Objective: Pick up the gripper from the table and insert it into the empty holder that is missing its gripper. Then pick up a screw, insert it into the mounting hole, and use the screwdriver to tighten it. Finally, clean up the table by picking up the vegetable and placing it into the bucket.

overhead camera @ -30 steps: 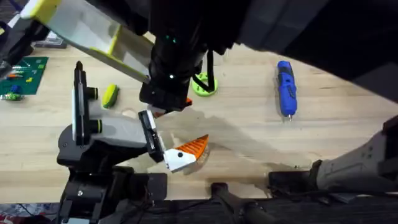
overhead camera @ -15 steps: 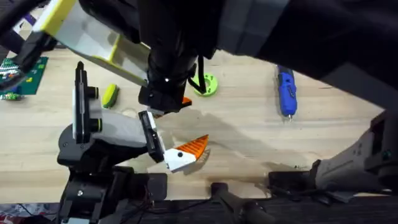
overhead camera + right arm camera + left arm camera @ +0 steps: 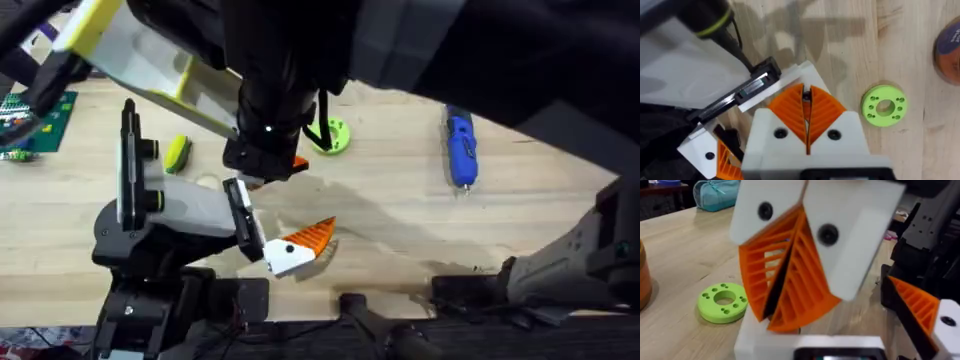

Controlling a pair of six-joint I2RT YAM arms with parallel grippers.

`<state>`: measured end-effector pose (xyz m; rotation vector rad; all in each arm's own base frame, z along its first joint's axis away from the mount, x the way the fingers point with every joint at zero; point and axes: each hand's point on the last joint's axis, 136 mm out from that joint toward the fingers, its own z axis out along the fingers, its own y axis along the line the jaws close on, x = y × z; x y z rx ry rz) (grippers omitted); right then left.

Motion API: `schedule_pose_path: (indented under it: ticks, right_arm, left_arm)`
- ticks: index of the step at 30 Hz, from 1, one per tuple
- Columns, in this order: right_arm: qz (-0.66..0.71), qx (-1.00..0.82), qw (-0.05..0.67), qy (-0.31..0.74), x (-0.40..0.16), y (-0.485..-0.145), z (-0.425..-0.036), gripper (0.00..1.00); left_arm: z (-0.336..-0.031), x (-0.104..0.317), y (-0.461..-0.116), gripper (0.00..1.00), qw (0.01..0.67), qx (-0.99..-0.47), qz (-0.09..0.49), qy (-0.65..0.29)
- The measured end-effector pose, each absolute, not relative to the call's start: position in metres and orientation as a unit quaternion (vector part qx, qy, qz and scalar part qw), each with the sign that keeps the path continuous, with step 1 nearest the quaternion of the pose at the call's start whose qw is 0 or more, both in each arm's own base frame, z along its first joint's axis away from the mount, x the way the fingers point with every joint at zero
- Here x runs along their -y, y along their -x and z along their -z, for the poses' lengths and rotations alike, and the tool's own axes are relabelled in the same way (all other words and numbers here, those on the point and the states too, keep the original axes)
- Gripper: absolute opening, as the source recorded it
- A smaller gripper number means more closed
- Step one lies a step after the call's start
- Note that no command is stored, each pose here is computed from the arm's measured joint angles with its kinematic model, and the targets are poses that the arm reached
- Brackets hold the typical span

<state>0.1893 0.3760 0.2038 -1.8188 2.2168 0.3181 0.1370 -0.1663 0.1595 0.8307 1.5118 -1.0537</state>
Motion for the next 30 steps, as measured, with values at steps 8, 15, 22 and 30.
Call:
schedule_pose_path:
  ticks: [8, 15, 22, 30]
  right_arm:
    - [-0.109, -0.762, 0.127, 0.625, -0.375, -0.189, -0.204, 0.007]
    - [-0.109, -0.762, 0.127, 0.625, -0.376, -0.189, -0.204, 0.007]
    - [-0.099, -0.767, 0.135, 0.619, -0.37, -0.196, -0.207, 0.767]
    - [-0.107, -0.76, 0.155, 0.622, -0.367, -0.193, -0.224, 0.995]
  left_arm:
    - [-0.159, 0.166, -0.137, 0.987, 0.53, -0.634, 0.443, -0.348]
    - [-0.159, 0.166, -0.137, 0.987, 0.53, -0.634, 0.443, -0.348]
    - [-0.16, 0.166, -0.137, 0.987, 0.531, -0.634, 0.443, -0.347]
    - [-0.16, 0.166, -0.137, 0.987, 0.532, -0.634, 0.441, -0.348]
